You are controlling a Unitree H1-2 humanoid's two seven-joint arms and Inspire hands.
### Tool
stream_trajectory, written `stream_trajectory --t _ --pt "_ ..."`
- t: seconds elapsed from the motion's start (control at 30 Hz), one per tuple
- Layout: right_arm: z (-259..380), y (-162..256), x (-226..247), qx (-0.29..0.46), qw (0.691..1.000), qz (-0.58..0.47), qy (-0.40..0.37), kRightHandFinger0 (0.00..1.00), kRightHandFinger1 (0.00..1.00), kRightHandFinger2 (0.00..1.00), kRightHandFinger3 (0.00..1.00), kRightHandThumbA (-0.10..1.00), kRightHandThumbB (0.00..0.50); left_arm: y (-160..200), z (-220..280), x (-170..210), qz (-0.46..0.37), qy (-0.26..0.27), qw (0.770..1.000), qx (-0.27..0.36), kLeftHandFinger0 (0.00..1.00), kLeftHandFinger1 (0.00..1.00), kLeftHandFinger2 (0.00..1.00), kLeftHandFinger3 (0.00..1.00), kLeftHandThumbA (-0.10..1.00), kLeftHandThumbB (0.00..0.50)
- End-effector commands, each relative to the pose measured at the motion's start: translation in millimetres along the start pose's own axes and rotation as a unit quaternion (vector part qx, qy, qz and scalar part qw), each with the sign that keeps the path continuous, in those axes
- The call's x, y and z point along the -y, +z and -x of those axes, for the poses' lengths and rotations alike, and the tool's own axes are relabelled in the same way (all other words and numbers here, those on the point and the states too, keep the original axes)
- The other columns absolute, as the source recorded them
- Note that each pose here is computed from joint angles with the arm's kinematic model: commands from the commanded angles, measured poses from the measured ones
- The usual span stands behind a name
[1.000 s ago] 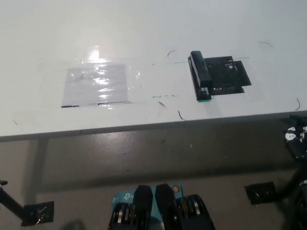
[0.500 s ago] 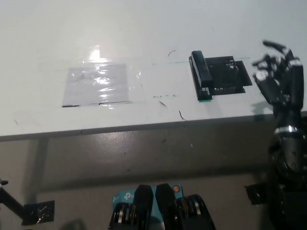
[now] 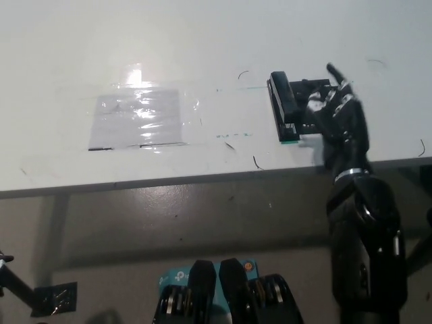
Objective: A stapler is kept infront of the robot on the black mark on the desk and the robot uses its right hand to lift the top of the stapler to open it
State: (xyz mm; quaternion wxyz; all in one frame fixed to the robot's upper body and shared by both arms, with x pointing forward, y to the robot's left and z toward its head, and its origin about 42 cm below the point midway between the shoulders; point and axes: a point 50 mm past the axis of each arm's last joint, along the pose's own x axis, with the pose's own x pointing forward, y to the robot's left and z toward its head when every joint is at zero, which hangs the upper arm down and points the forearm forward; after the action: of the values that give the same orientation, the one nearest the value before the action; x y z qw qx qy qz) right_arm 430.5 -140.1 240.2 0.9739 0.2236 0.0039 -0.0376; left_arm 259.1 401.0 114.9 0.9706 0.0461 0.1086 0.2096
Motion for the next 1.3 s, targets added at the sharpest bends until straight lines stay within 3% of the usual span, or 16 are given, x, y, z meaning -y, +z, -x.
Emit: stream_trajectory --t 0.0,0.07,0.2,0.5,0.63,0.73,0.83,1.03,1.1,1.27 --pt "-13.9 -0.7 -32.6 -0.082 0.981 -0.174 0.007 0.51 0.57 0.78 0.96 0.13 0.0 17.6 -3.5 -1.6 -0.005 0.004 0.999 0.035 0.15 0.18 0.43 0.69 0.36 0.0" --pt "-14.7 -13.6 -32.6 -0.109 0.974 -0.198 -0.016 0.49 0.57 0.77 0.95 0.14 0.0 18.8 -4.3 -1.7 0.0 0.006 0.999 0.033 0.18 0.19 0.42 0.69 0.39 0.0" --pt "-12.4 -19.1 -32.5 -0.119 0.971 -0.207 -0.026 0.55 0.64 0.82 1.0 0.21 0.0 22.1 -6.4 -0.7 0.003 0.006 0.999 0.035 0.18 0.21 0.41 0.69 0.42 0.0" --pt "-12.5 -17.3 -28.6 -0.123 0.97 -0.204 -0.055 0.5 0.6 0.74 0.97 0.25 0.0 25.3 -6.1 -1.9 0.003 0.005 0.999 0.042 0.17 0.2 0.44 0.72 0.38 0.0" --pt "-10.4 -18.0 -21.2 -0.124 0.972 -0.19 -0.066 0.53 0.63 0.79 0.96 0.25 0.0 25.9 -5.2 -1.5 0.0 0.009 0.999 0.036 0.17 0.21 0.46 0.72 0.38 0.0" --pt "-11.2 -18.2 -17.9 -0.123 0.976 -0.169 -0.067 0.51 0.65 0.8 0.96 0.25 0.0 23.1 -4.7 -3.2 0.0 0.007 0.999 0.038 0.19 0.22 0.45 0.71 0.39 0.0" --pt "-13.8 -15.4 -15.9 -0.118 0.978 -0.158 -0.063 0.45 0.61 0.77 1.0 0.26 0.0 21.5 -3.4 -2.2 0.003 0.003 0.999 0.04 0.21 0.23 0.45 0.71 0.4 0.0" --pt "-17.9 -13.4 -18.3 -0.123 0.976 -0.16 -0.086 0.48 0.59 0.75 0.95 0.28 0.0 27.2 -6.0 -2.6 0.004 0.008 0.999 0.041 0.21 0.22 0.43 0.68 0.38 0.0" --pt "-12.7 -21.6 -15.4 -0.134 0.973 -0.168 -0.088 0.6 0.63 0.78 0.94 0.25 0.0 29.3 -5.6 -2.8 -0.002 0.004 0.999 0.047 0.2 0.22 0.44 0.7 0.44 0.0" --pt "-10.7 -27.5 -14.1 -0.142 0.971 -0.169 -0.093 0.62 0.62 0.76 0.94 0.24 0.0 29.7 -7.3 -3.6 -0.001 0.006 0.999 0.049 0.22 0.23 0.46 0.7 0.44 0.0"
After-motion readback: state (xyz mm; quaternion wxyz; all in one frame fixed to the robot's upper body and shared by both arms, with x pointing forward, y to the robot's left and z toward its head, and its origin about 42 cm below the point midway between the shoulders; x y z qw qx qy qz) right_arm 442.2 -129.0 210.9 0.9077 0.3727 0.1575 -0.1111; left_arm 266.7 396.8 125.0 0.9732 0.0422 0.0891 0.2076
